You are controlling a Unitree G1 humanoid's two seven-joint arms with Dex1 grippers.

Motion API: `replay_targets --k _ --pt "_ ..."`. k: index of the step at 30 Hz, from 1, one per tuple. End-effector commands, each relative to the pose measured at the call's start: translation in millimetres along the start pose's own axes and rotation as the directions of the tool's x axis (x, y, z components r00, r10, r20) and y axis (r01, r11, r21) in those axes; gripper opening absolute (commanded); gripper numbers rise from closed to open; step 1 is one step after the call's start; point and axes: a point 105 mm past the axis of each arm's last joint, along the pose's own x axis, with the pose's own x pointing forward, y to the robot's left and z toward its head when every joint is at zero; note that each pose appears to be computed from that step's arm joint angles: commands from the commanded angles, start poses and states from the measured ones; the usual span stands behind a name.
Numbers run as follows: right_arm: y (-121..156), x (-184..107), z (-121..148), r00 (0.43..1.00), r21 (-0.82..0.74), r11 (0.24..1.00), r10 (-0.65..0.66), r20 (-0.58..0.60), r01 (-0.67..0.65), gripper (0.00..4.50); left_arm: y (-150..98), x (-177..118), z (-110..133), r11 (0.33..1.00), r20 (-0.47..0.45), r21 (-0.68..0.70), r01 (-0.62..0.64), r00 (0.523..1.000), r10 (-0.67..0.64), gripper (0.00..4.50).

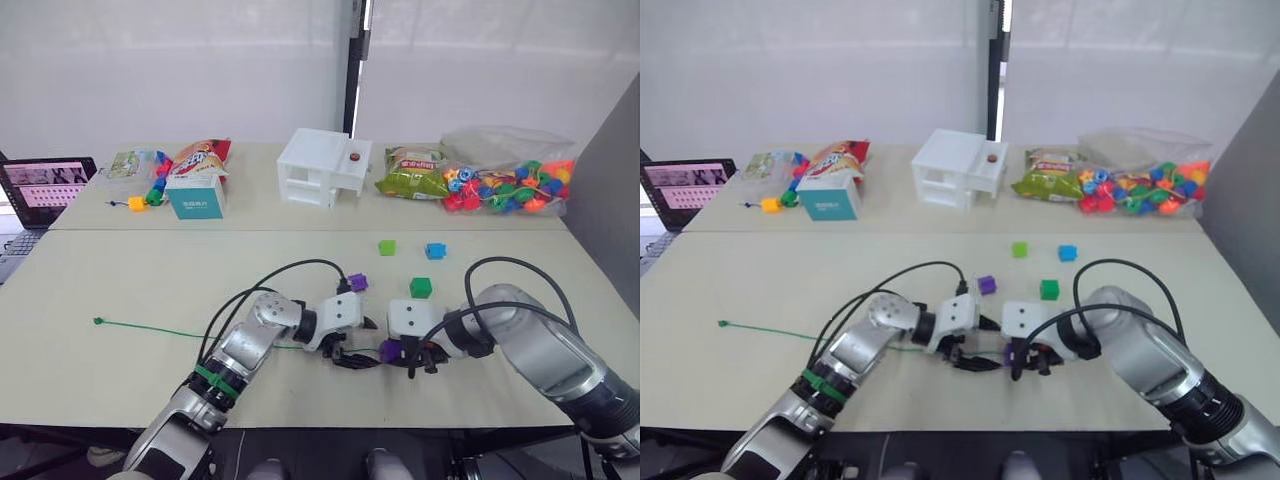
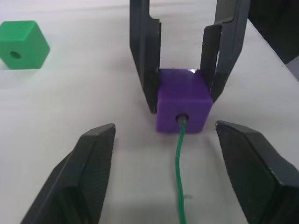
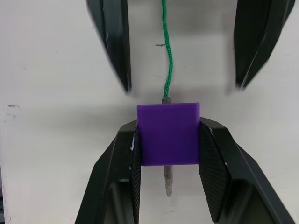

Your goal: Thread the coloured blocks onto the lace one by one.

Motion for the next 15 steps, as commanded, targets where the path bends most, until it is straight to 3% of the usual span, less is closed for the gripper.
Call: replay_targets --k 1,2,6,9,15 --pt "0 -2 10 0.999 -0.018 1.000 0.006 0.046 -0.006 1.65 -2 -8 14 0.999 0.064 0.051 0.010 0.998 -0.013 3.48" --pt "0 -3 11 0.999 -0.010 1.000 0.006 0.050 -0.005 2.20 -3 -8 15 0.998 0.070 0.053 0.014 0.997 -0.018 3.48" --pt "-4 -12 11 0.998 0.015 1.000 -0.009 0.065 0.008 3.61 -6 -4 16 0.998 0.087 0.057 0.023 0.996 -0.028 3.48" --pt "-3 -19 9 0.997 0.038 0.999 -0.006 0.075 0.003 4.46 -7 0 20 0.998 0.113 0.052 0.025 0.993 -0.031 3.48" --pt "0 -59 1 0.994 0.132 0.990 -0.066 0.083 0.055 4.46 -14 23 30 0.998 0.179 0.048 0.052 0.982 -0.060 3.48"
